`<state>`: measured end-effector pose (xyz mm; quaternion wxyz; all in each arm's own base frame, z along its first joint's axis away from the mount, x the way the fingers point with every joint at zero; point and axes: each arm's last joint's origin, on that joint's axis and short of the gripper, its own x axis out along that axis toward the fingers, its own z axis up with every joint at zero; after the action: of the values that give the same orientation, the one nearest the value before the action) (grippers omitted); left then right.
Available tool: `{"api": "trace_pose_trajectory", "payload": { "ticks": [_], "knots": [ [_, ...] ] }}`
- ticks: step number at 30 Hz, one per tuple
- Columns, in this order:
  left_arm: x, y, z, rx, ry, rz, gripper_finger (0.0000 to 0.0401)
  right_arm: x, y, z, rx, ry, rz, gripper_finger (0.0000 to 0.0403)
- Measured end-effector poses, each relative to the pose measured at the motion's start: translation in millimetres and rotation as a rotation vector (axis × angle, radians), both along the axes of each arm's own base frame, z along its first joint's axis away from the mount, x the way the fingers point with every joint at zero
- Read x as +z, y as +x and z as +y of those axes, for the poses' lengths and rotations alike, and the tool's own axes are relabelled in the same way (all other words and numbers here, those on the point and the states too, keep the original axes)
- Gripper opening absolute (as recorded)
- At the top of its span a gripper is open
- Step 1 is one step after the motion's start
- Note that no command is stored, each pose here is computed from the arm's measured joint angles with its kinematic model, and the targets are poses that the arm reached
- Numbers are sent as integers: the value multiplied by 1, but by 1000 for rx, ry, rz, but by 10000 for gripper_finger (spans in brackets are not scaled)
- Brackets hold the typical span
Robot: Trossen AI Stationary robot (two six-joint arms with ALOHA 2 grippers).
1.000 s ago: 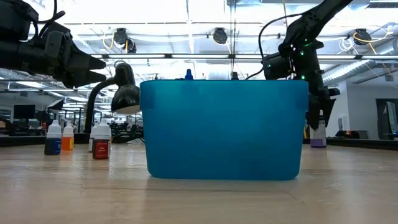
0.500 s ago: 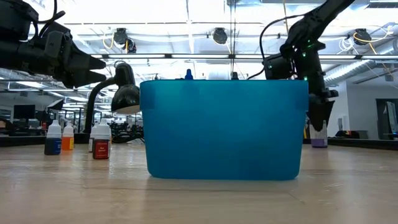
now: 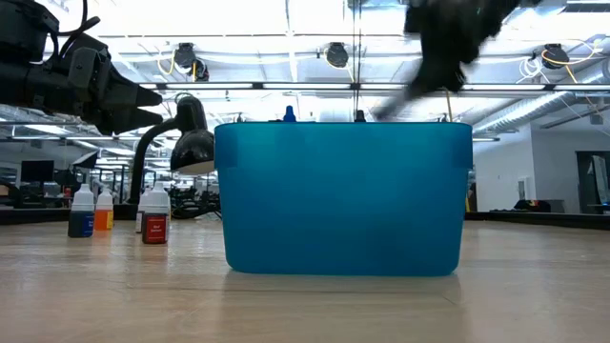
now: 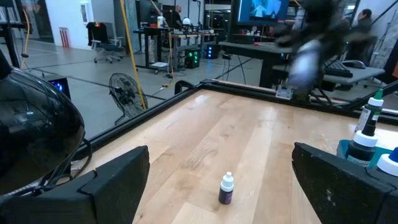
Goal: Pick & Place food coloring
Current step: Put the purple big food coloring bottle into the blue bin
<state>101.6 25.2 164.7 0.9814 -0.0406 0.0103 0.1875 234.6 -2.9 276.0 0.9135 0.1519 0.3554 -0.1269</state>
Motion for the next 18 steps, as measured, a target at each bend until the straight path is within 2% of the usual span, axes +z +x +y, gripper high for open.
{"api": "trace_pose_trajectory", "payload": {
  "ticks": [4, 6, 11, 15, 18],
  "knots": [
    [0, 0, 0, 0, 0, 0, 390, 38, 9, 55, 259, -23, -371, 121],
    [0, 0, 0, 0, 0, -1, 390, 51, 14, 79, 320, -70, -410, 121],
    [0, 0, 0, 0, 0, 0, 390, 68, 45, 121, 320, -252, -194, 120],
    [0, 0, 0, 0, 0, 0, 390, 75, 89, 145, 372, -286, -14, 120],
    [0, 0, 0, 0, 0, 0, 390, 69, 119, 156, 445, -263, 159, 120]
  ]
}}
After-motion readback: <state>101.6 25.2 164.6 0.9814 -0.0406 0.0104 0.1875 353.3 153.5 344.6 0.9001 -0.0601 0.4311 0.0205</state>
